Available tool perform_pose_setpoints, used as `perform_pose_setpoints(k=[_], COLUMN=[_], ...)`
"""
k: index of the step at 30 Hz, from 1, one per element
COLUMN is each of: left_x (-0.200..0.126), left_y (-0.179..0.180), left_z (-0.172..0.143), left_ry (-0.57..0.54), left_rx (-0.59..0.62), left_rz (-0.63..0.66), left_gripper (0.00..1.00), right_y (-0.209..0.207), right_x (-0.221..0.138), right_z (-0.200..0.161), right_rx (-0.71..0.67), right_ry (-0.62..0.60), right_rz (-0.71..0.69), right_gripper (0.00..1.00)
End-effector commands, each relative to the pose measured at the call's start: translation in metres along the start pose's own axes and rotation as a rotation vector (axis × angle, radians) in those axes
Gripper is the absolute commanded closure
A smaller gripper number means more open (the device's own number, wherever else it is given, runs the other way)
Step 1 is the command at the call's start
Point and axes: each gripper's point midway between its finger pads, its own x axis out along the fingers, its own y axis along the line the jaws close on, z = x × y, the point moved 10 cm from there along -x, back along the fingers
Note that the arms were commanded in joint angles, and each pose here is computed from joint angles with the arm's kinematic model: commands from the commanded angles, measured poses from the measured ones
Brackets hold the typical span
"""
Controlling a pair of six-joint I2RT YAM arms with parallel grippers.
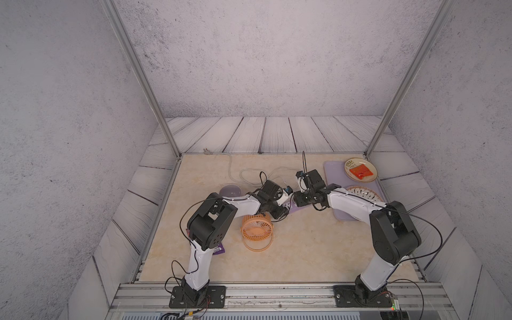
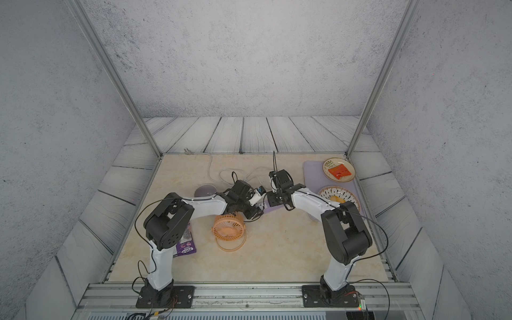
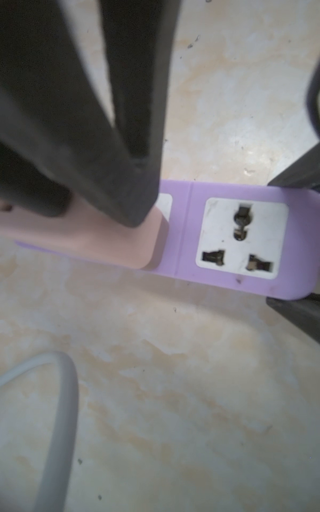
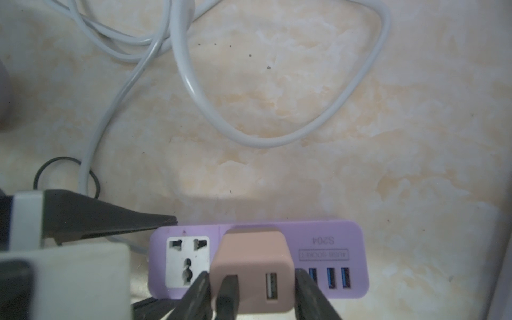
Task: Unplug the desk fan from the power strip
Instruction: Remove the plug from the socket.
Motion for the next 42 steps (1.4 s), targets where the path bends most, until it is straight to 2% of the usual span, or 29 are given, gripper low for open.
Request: perform_pose_setpoints(k=[1,8,11,14,29,37,42], left_x=[0.005,0.005,0.006,0.006,0.008,0.009,0.008], left_y=[-0.022,-0.022,-0.022,-0.022,-0.022,-0.023,-0.025], left_z=[-0.007,-0.008,-0.009,-0.009,-0.009,-0.01,-0.01], left_ry=[0.06,0.062,0.064,0.063,0.065,0.07,0.069], left_rx=[0.067,0.068,0.067,0.068,0.068,0.069,0.073], left_rz=[-0.084,-0.084,-0.084,-0.083,-0.088,-0.091,-0.092], left_gripper=[1.0,1.0,1.0,1.0,1.0,1.0,1.0], right_y=[0.011,0.014,0.015,0.016,0.028,0.03,0.027], right_x=[0.001,0.001,0.0,-0.001,-0.008,-0.003,-0.003], right_z=[0.022,0.021,0.019,0.018,0.027,0.029,0.026], right_rx=[0.001,-0.007,-0.008,-0.021,-0.069,-0.061,-0.051], right_ry=[-0.135,-0.153,-0.157,-0.157,-0.079,-0.08,-0.108], right_rz=[0.038,0.085,0.101,0.107,0.059,0.061,0.044], right_gripper=[0.48,0.51,0.57,0.59,0.61,0.61,0.54])
